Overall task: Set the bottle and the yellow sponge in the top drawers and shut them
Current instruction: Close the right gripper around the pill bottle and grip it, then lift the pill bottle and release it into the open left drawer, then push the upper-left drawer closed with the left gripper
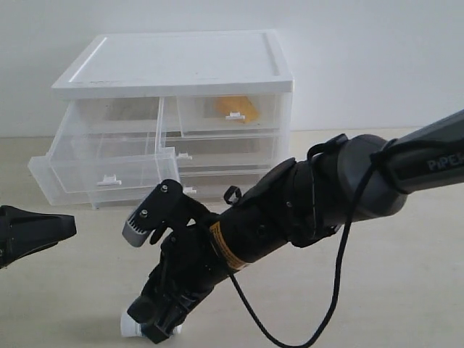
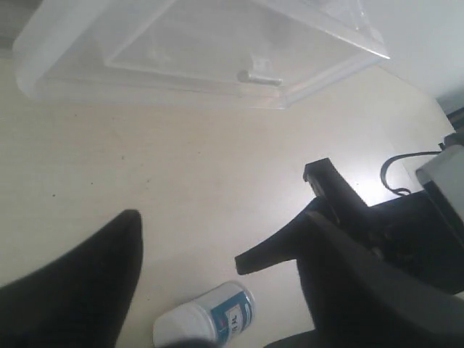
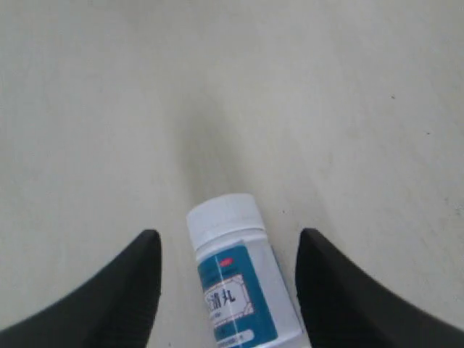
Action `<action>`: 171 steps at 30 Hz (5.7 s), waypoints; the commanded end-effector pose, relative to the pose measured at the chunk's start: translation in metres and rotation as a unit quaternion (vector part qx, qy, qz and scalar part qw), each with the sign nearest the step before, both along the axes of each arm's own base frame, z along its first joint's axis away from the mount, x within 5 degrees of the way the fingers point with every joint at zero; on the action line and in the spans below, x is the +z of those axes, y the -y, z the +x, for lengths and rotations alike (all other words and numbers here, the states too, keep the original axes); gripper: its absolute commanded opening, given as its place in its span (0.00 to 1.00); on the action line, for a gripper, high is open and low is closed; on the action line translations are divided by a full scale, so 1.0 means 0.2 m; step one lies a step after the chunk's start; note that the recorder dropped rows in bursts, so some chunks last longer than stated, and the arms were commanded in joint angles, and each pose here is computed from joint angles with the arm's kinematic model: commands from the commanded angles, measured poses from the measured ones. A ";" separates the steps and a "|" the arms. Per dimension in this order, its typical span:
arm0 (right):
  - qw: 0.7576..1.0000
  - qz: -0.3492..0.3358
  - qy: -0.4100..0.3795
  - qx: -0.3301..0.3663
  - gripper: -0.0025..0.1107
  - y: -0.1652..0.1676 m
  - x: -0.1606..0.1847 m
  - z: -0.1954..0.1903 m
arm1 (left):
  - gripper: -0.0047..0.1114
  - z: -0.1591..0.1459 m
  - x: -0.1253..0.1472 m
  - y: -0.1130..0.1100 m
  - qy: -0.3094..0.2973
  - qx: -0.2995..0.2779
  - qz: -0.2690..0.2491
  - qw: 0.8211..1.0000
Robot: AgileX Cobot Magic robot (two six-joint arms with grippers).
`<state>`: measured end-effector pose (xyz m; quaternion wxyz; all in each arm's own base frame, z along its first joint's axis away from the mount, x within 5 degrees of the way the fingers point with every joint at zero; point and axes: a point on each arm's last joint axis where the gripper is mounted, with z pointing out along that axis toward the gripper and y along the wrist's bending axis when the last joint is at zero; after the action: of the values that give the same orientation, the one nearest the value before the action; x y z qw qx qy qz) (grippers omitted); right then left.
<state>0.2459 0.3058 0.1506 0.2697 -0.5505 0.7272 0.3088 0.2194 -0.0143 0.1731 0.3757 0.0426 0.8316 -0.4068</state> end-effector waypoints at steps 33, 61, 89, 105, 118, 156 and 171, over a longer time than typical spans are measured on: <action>0.999 -0.011 -0.026 -0.019 0.02 0.00 -0.07 0.01 | 0.54 0.00 0.01 0.00 0.006 0.004 -0.002 1.000; 0.980 0.160 0.080 -0.087 0.02 0.01 0.76 0.04 | 0.54 0.00 0.01 0.00 0.006 0.004 -0.002 1.000; 0.957 0.175 0.058 -0.226 0.22 -0.19 0.59 0.50 | 0.54 0.00 0.01 0.00 0.006 0.004 -0.002 1.000; 0.950 0.224 0.025 -0.214 0.51 0.04 0.89 0.34 | 0.53 -0.02 0.05 0.03 0.051 -0.038 -0.025 0.998; 0.939 0.169 0.016 -0.299 0.49 0.64 0.77 0.27 | 0.38 0.02 -0.01 0.31 0.023 -0.090 0.117 0.989; 0.947 0.172 -0.002 -0.273 0.46 0.62 0.76 0.25 | 0.59 0.40 0.35 0.50 0.087 0.060 0.261 0.959; 0.948 0.175 -0.014 -0.264 0.46 0.61 0.76 0.23 | 0.59 0.59 0.46 0.51 0.145 0.112 0.283 0.941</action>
<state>0.2939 0.1846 0.3001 0.4227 -0.2786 0.7863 0.3541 0.3307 -0.1154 0.2627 0.4981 0.1126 0.8526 -0.1111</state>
